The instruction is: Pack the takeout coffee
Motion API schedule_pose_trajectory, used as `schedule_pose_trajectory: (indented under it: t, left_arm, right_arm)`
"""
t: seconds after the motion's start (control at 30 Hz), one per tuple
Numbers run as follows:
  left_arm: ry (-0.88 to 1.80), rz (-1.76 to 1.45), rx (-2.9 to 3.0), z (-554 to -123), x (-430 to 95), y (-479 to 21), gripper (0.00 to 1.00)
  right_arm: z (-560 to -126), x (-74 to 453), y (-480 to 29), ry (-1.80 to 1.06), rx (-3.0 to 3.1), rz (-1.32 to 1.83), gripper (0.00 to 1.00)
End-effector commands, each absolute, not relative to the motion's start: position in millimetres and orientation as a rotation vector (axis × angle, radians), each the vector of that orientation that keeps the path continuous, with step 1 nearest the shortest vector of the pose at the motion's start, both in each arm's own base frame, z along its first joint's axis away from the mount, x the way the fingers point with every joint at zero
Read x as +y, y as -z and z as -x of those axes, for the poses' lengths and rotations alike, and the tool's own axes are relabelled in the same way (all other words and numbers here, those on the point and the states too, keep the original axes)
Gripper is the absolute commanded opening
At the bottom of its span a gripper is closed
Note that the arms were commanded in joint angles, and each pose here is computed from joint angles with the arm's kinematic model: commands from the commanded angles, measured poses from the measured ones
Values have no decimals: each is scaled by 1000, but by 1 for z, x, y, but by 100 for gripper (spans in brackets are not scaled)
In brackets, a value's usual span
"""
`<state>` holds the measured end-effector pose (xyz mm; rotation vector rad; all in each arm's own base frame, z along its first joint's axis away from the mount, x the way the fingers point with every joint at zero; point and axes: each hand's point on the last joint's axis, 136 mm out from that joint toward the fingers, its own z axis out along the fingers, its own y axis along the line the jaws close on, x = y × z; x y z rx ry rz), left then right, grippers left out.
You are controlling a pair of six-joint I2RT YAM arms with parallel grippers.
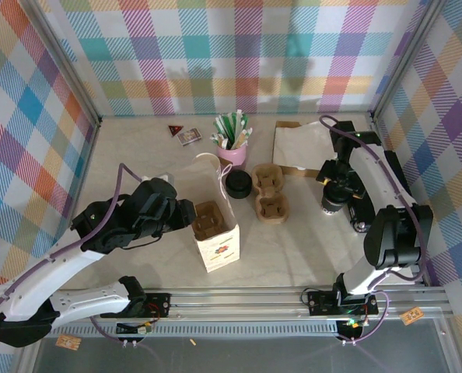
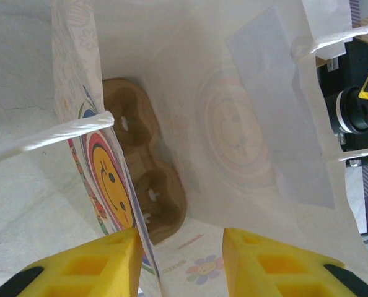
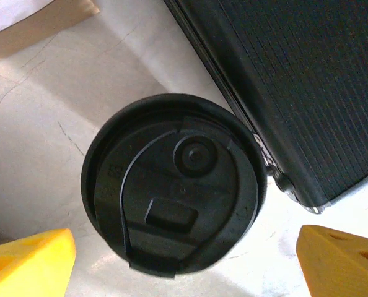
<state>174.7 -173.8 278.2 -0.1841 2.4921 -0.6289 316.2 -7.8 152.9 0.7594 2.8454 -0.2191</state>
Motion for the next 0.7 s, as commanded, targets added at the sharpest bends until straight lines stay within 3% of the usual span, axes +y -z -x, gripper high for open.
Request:
schedule_pose_trajectory:
  t: [0.0, 0.67]
  left_arm:
    - [633, 155, 2501, -171, -172, -283, 39]
    - [645, 201, 2519, -167, -169, -280, 36]
  right_arm:
    - [-324, -9, -147, 210, 2840, -759, 91]
    - [-315, -6, -125, 160, 2942, -614, 76]
